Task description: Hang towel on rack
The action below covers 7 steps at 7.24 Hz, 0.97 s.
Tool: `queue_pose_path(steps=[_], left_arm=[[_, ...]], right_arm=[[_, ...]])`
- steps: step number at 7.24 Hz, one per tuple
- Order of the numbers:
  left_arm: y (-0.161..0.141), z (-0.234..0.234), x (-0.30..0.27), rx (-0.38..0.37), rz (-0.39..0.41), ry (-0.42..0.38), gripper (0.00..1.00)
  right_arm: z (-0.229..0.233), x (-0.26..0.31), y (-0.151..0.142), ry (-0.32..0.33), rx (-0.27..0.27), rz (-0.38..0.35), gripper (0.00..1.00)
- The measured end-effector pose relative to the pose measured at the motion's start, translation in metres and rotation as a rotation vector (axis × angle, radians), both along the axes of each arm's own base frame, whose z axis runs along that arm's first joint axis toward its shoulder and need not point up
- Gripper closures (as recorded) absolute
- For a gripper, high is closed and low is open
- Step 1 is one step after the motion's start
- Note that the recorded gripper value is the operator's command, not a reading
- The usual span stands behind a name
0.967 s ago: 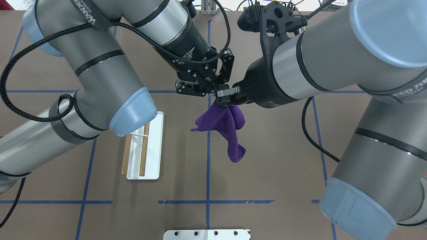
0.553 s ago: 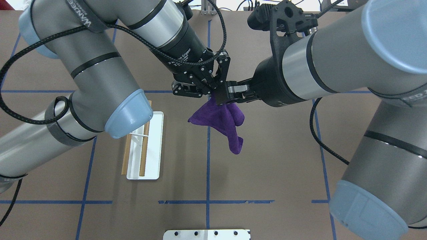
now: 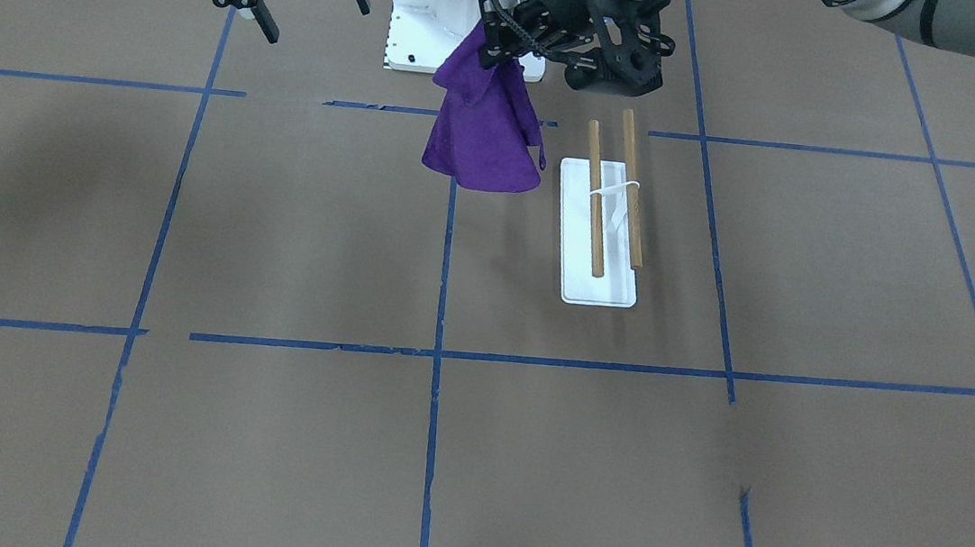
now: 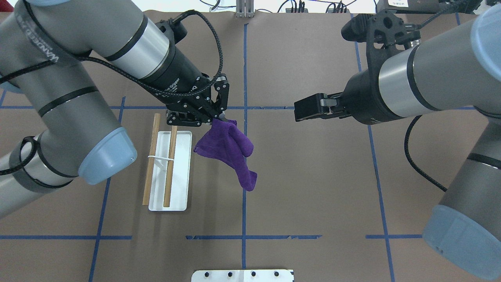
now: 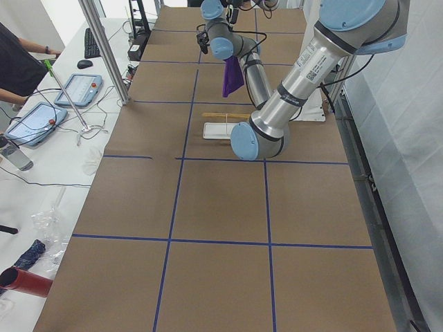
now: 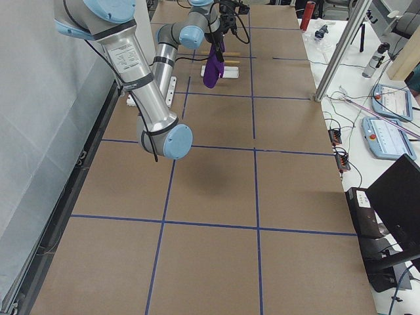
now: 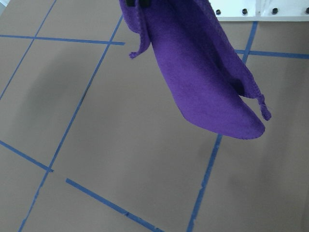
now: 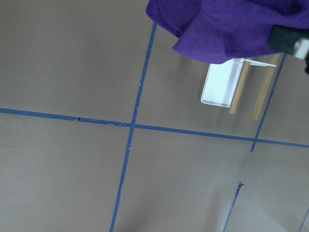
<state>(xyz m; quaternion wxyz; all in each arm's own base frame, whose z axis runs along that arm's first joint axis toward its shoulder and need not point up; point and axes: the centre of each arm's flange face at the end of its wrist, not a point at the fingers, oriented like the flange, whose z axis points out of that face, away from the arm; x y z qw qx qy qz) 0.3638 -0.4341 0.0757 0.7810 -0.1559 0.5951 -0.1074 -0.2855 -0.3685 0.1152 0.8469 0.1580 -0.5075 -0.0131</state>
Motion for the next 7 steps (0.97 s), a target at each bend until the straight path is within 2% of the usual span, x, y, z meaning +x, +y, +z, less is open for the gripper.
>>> queue_pose_path(steps=[1,3,4,7], left_arm=[[0.001,0.025,-0.006,0.014,-0.043,-0.026,1.00],[-0.001,0.085,-0.010,-0.001,-0.065,-0.100,1.00],[-0.001,0.111,-0.012,0.011,-0.056,-0.131,1.00],[-0.008,0.180,-0.035,0.110,-0.020,-0.204,1.00]], right_arm=[[0.014,0.004,-0.005,0.027,-0.011,0.011,0.00],[0.036,0.011,-0.012,0.068,-0.027,0.025,0.00],[0.040,0.011,-0.014,0.075,-0.032,0.028,0.00],[0.042,0.010,-0.015,0.080,-0.034,0.028,0.00]])
